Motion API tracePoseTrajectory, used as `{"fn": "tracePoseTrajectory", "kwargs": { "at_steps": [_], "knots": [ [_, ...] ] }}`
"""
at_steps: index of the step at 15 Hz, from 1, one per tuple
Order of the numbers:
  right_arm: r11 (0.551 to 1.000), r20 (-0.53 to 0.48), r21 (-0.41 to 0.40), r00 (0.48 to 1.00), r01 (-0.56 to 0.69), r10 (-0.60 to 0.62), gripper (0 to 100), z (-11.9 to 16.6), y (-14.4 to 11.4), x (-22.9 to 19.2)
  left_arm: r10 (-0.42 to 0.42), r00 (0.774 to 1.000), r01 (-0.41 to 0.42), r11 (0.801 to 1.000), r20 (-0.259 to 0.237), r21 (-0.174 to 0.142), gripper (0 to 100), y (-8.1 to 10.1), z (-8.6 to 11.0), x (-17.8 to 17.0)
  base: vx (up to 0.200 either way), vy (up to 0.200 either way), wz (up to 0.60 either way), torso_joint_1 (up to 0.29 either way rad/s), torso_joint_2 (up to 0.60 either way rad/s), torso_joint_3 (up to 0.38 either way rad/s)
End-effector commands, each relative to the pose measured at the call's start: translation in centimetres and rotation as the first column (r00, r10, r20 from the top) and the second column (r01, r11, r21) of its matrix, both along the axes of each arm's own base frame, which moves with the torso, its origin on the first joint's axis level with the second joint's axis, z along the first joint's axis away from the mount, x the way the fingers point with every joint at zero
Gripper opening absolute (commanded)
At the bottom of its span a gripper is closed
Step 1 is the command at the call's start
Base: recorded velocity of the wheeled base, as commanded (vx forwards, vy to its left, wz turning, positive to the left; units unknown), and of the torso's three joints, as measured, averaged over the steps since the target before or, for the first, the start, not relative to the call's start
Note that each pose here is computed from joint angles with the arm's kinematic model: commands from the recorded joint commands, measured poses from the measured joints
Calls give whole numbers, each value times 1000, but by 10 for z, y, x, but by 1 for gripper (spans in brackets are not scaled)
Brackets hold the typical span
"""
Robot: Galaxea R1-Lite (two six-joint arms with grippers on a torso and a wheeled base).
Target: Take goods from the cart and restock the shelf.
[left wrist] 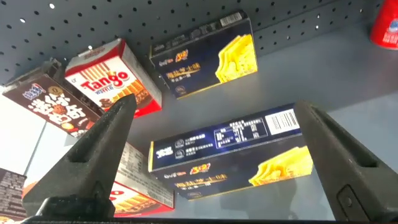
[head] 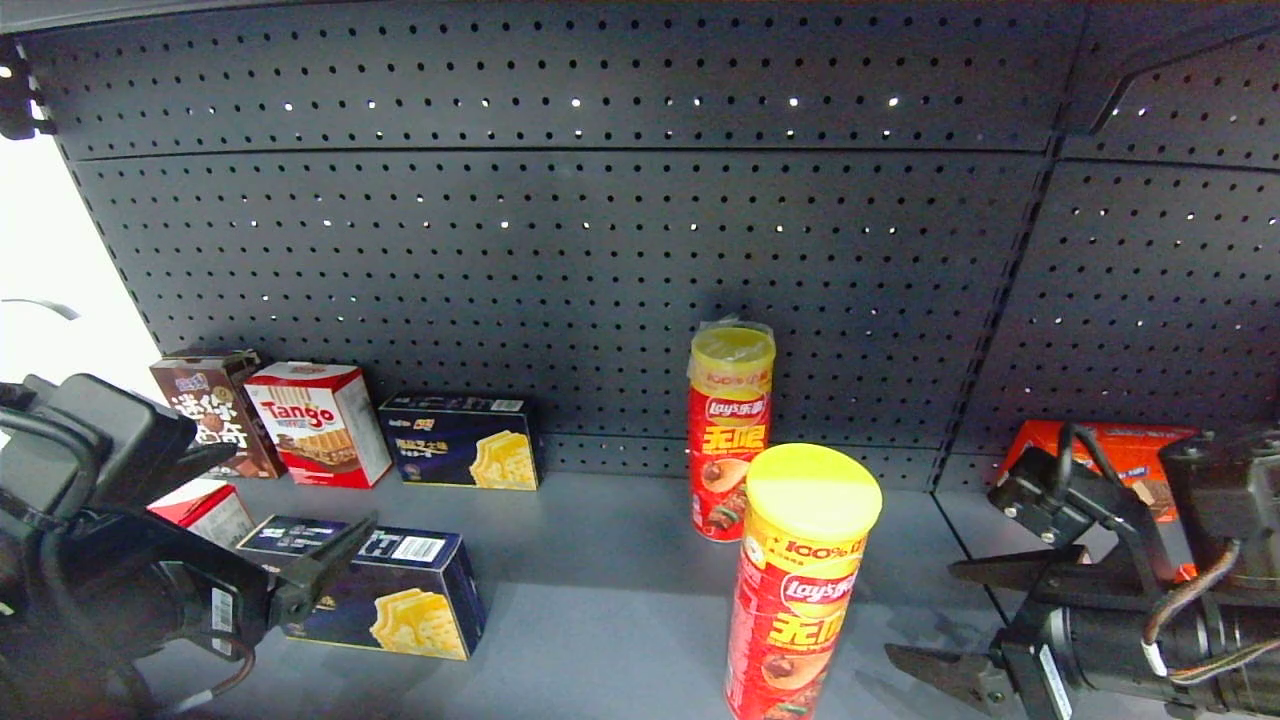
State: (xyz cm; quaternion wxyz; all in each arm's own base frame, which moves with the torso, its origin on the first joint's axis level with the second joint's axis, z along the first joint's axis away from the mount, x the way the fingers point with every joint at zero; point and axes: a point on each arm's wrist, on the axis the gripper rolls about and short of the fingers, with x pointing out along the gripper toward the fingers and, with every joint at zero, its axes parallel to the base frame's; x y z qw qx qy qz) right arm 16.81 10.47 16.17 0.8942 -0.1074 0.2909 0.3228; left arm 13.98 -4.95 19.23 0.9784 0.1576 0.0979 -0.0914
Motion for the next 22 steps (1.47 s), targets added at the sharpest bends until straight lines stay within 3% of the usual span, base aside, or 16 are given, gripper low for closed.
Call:
{"fn": "tracePoseTrajectory", "kwargs": {
  "at_steps": [1, 9, 22],
  "knots": [
    [1000, -33, -29, 999, 6, -7, 100, -8, 8, 12, -2, 1000, 2, 1000, -2, 2, 100, -1, 0, 2, 0, 0, 0, 0, 0, 0],
    [998, -39, -35, 998, -43, 41, 100, -8, 34, 32, -2, 1000, 2, 1000, 16, -5, 100, -5, 9, 12, 0, 0, 0, 0, 0, 0],
    [995, -56, -46, 994, -94, 91, 100, -13, 45, 26, -3, 1000, 3, 1000, 13, -7, 100, -5, 8, 11, 0, 0, 0, 0, 0, 0]
  ]
}}
